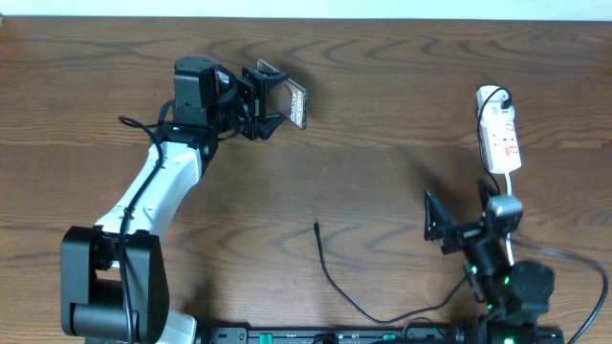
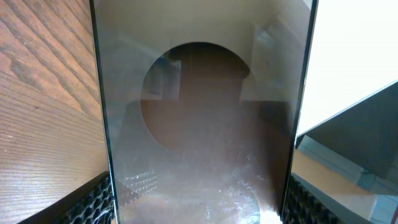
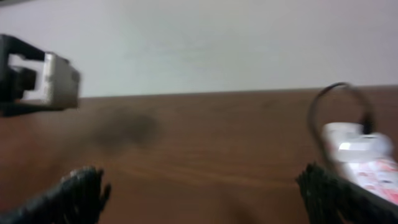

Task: Plug charger to phone and switch on socket
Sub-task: 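Move the right gripper toward the phone held by the left gripper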

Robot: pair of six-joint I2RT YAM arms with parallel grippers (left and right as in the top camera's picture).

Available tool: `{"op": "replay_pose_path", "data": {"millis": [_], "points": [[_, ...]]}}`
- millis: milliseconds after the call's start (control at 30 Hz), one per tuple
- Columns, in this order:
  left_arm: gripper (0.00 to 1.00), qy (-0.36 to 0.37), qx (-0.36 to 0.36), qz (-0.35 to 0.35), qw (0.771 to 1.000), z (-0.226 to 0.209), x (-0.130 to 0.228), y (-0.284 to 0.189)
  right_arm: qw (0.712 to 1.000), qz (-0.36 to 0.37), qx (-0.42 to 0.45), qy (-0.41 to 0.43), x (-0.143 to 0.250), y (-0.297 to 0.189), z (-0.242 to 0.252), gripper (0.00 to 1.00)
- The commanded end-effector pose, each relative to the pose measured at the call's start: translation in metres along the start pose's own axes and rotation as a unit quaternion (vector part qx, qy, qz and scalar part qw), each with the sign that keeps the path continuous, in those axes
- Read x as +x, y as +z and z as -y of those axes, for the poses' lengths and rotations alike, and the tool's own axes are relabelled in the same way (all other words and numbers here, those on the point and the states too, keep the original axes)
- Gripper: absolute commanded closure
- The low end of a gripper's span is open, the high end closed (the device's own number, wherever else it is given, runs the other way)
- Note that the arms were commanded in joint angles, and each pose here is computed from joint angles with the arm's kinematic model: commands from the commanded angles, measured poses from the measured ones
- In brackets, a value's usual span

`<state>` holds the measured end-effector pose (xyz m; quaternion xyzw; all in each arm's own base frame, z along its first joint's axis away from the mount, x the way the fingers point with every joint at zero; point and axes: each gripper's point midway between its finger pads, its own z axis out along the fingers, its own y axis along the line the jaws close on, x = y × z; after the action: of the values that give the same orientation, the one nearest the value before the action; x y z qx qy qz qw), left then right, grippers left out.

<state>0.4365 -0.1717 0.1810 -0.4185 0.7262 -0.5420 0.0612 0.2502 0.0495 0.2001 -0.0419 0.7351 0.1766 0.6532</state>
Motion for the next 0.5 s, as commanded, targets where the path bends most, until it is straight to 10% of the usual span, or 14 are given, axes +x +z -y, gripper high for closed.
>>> {"op": "replay_pose_path", "data": {"millis": [0, 467], "points": [[0.93, 0.036, 0.021, -0.001, 0.999, 0.02, 0.008, -0.006, 0.995, -0.049, -0.087, 0.017, -0.034, 0.013, -0.031, 0.01], [0.93, 0.067, 0.016, 0.022, 0.997, 0.019, 0.008, 0.001, 0.929, -0.278, -0.239, 0.047, -0.043, 0.101, -0.091, 0.01]]}}
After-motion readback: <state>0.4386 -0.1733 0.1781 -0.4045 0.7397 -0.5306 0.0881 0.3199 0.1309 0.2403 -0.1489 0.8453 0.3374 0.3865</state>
